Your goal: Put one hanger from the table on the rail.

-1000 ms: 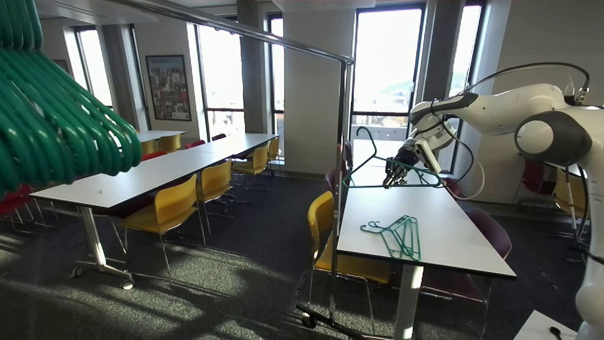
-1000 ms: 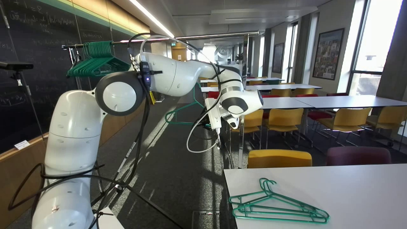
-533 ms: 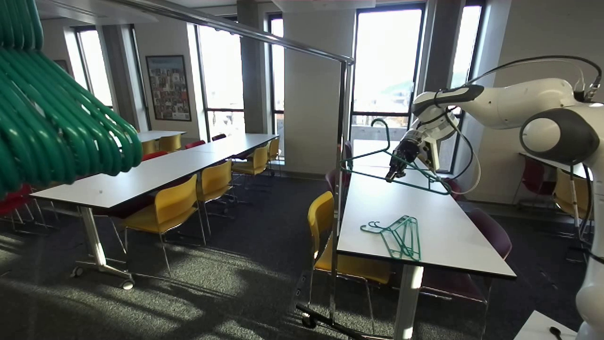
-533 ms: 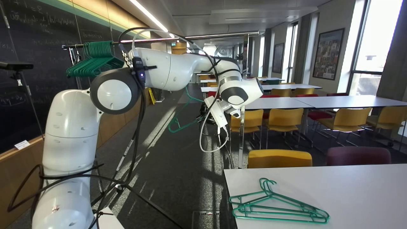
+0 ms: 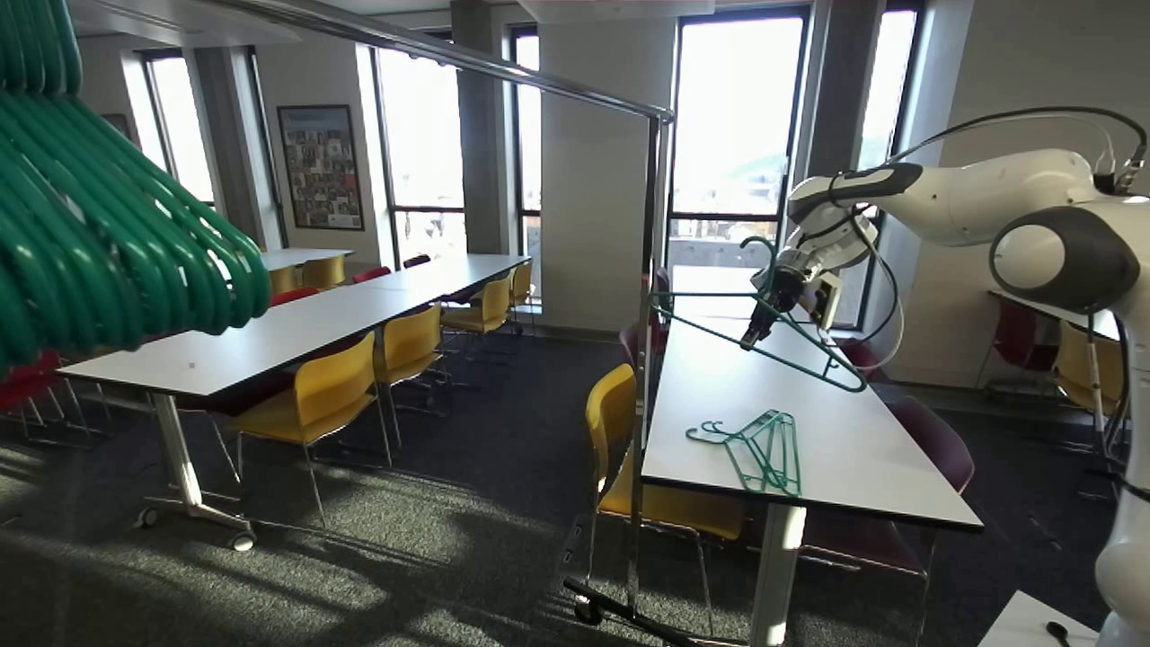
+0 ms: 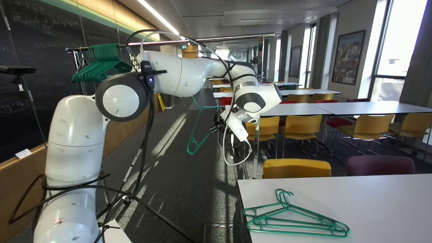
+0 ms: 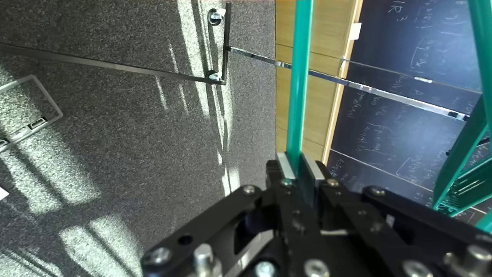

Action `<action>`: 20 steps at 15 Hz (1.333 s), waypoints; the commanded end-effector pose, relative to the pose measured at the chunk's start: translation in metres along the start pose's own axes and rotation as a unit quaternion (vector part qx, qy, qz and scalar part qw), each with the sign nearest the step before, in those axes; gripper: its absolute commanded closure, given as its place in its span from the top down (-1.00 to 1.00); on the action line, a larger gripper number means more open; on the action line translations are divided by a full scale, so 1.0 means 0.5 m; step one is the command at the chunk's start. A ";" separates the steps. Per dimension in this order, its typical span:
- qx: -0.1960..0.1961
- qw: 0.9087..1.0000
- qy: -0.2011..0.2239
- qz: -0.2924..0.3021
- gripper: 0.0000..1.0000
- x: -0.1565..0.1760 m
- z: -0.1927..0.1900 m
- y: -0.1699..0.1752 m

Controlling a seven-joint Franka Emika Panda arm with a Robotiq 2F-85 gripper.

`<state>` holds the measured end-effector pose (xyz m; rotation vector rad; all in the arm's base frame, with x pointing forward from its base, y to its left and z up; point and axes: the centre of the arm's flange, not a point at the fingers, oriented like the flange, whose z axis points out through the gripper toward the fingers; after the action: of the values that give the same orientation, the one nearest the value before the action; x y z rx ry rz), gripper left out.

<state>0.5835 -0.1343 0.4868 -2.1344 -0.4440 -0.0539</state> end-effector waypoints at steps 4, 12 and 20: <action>0.004 1.000 -0.002 0.007 -0.80 0.000 0.008 0.016; -0.004 1.000 0.003 -0.013 -0.95 0.030 0.023 -0.013; 0.048 0.992 0.115 -0.028 -0.95 0.288 0.056 -0.203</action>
<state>0.6424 -0.0434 0.5506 -2.0215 -0.4161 -0.2501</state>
